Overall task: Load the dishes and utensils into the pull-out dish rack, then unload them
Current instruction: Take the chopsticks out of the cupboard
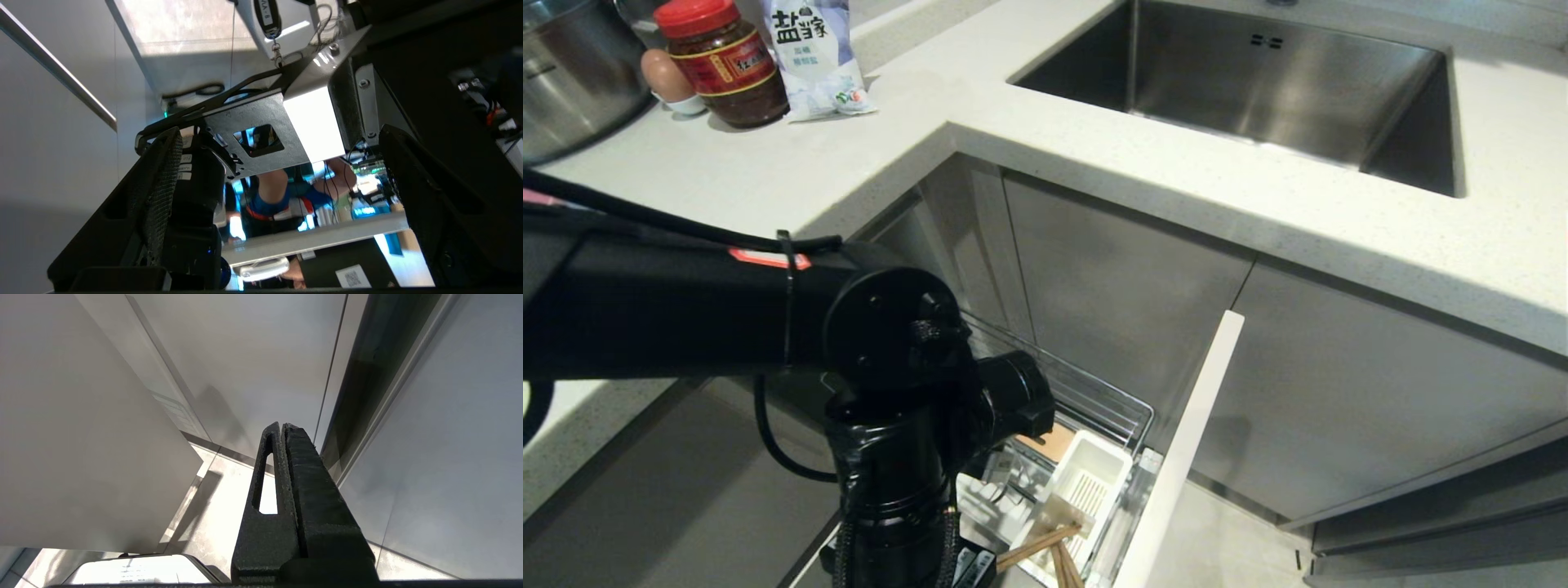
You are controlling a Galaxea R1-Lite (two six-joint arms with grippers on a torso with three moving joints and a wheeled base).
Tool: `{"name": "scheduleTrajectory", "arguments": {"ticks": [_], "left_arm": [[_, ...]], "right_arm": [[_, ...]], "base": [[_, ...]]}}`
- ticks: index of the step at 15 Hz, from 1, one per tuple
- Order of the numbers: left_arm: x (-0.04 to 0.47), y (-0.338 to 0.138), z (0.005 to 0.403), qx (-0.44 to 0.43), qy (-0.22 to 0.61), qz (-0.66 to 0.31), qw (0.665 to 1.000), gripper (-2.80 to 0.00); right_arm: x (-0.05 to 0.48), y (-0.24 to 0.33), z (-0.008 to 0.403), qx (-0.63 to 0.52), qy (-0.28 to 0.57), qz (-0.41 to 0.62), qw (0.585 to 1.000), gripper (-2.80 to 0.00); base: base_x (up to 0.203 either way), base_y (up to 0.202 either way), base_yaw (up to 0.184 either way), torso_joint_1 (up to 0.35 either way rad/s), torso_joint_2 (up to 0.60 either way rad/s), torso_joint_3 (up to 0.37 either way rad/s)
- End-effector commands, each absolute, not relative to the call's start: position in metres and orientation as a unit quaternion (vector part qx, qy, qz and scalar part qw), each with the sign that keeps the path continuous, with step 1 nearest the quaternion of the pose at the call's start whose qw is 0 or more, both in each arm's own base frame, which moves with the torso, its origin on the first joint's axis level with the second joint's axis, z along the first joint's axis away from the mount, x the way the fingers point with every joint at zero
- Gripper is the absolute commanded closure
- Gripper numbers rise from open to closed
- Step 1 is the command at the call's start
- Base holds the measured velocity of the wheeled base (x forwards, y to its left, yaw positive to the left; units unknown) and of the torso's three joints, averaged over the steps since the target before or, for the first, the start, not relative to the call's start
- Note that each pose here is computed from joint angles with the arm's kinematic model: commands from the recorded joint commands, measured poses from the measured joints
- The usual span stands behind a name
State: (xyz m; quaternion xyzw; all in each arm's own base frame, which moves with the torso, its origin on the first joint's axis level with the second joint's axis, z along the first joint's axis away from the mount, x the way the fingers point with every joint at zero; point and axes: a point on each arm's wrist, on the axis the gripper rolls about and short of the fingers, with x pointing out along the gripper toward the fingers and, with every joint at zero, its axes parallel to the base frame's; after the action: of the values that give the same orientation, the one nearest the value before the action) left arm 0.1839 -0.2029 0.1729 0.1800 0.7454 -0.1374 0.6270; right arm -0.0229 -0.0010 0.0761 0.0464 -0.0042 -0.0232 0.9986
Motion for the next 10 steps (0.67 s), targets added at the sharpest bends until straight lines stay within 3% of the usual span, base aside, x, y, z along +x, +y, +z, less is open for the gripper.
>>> {"name": "scheduleTrajectory", "arguments": {"ticks": [1,4,10], "left_arm": [[0.199,-0.212,0.147,0.189,0.771,-0.113,0.597,-2.80],[0.211,-0.222,0.127,0.194,0.783,-0.102,0.583,-2.80],[0.227,-0.233,0.112,0.180,0.783,-0.102,0.586,-2.80]], "right_arm": [[-0.023,-0.001,0.076,0.047,-0.006,-0.023,0.999,0.00],[-0.023,-0.001,0.076,0.047,-0.006,-0.024,0.999,0.00],[-0.023,-0.001,0.076,0.047,-0.006,-0.023,0.999,0.00]], "base": [[0.000,0.000,0.000,0.000,0.00,0.000],[0.000,0.000,0.000,0.000,0.00,0.000],[0.000,0.000,0.000,0.000,0.00,0.000]]}}
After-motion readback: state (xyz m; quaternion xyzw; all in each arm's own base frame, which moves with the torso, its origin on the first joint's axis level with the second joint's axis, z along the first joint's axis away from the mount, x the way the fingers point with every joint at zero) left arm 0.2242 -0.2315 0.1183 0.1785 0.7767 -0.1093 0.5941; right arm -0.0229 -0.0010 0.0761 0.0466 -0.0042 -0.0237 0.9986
